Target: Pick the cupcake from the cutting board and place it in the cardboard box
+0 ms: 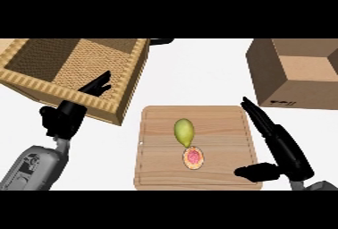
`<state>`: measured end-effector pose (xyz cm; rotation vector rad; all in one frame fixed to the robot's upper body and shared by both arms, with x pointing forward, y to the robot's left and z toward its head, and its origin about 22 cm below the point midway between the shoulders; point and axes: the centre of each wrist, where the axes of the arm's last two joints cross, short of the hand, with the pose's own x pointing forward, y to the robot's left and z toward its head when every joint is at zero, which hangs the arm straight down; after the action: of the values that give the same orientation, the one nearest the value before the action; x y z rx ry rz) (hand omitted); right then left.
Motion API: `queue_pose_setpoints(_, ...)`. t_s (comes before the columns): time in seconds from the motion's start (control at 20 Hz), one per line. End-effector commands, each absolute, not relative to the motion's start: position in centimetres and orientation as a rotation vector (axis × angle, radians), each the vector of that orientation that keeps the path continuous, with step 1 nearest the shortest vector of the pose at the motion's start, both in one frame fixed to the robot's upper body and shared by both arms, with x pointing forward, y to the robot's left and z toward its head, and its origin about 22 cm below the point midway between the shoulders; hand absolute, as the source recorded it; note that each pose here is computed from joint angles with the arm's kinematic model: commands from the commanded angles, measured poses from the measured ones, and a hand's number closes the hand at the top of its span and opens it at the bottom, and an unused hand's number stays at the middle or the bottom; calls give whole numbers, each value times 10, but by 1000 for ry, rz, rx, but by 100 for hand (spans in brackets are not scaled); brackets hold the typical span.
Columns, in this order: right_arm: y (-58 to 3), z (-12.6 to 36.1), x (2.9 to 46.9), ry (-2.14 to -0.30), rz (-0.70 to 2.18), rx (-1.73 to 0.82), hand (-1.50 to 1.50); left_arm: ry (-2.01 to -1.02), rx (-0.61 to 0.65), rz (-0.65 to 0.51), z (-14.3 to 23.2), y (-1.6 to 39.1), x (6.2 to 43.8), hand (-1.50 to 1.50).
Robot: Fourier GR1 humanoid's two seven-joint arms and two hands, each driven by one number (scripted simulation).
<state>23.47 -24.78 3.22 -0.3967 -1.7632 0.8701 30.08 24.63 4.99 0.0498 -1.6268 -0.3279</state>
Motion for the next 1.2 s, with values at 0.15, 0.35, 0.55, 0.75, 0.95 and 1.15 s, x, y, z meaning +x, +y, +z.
queue_pose_setpoints(0.15, -227, 48, 179, -1855, 1233, -671, -150, -1578, 14, -403, 31, 229, 285, 0)
queue_pose_setpoints(0.35, -216, 90, 156, -1736, 1314, -751, -150, -1589, -12, -409, 31, 230, 285, 0)
queue_pose_setpoints(0.55, -200, 121, 129, -1551, 1417, -641, -150, -1591, -13, -419, 33, 208, 284, 0)
queue_pose_setpoints(0.75, -181, 144, 111, -1456, 1438, -607, -150, -1608, -7, -433, 44, 206, 288, 0)
queue_pose_setpoints(0.95, -151, 138, 106, -1384, 1417, -563, -150, -1602, -30, -444, 35, 196, 285, 0)
queue_pose_setpoints(1.15, -144, 146, 121, -1388, 1348, -555, -150, -1601, -28, -447, 21, 222, 281, 0)
